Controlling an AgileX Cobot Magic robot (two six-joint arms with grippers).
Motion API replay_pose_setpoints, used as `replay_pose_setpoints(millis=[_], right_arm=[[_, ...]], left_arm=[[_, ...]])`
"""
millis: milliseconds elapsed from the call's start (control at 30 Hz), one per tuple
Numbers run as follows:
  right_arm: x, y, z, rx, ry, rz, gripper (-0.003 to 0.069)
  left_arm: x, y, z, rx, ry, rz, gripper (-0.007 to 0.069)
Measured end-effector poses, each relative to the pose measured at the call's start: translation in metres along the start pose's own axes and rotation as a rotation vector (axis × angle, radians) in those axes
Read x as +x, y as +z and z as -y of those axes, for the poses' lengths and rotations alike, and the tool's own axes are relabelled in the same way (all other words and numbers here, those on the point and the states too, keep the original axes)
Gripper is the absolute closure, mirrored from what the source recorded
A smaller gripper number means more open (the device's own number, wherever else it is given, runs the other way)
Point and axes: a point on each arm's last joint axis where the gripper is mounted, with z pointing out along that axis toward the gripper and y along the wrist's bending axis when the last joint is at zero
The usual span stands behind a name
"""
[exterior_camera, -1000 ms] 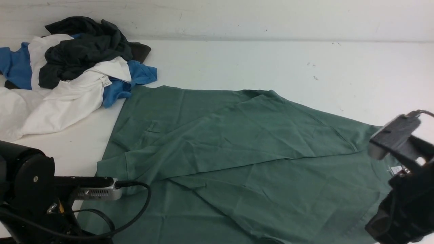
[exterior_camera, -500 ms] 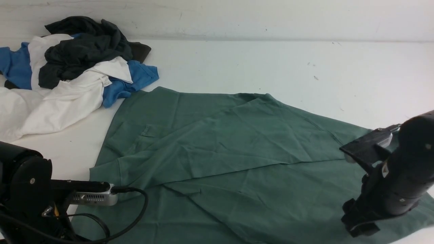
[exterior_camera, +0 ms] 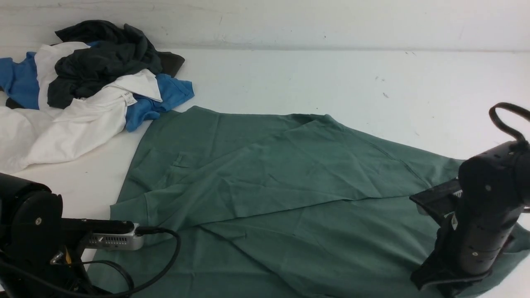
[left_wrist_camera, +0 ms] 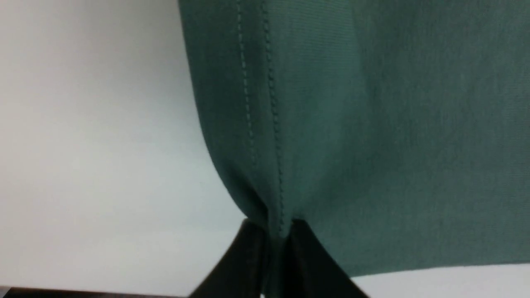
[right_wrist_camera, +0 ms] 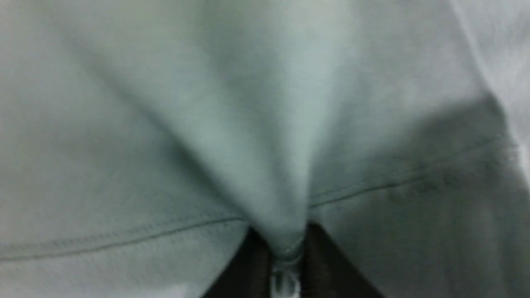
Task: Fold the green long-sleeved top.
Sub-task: Use both arms simultaneously to clamp the lower edge of the clothing fabric
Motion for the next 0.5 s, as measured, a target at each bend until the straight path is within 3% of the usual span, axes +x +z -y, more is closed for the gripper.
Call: replay_pose_setpoints(millis=[267, 500], right_arm=[[0.061, -0.013, -0.007, -0.050, 0.056, -0.036, 0.0645], [0.089, -0.034, -0.011, -0.089, 0.070, -0.074, 0.0646]], left_arm=[[0.030, -0.030, -0.006, 0.040, -0.017, 0.010, 0.0587], [0.049, -0.050, -0.010, 0.076, -0.017, 0.093, 0.0587]])
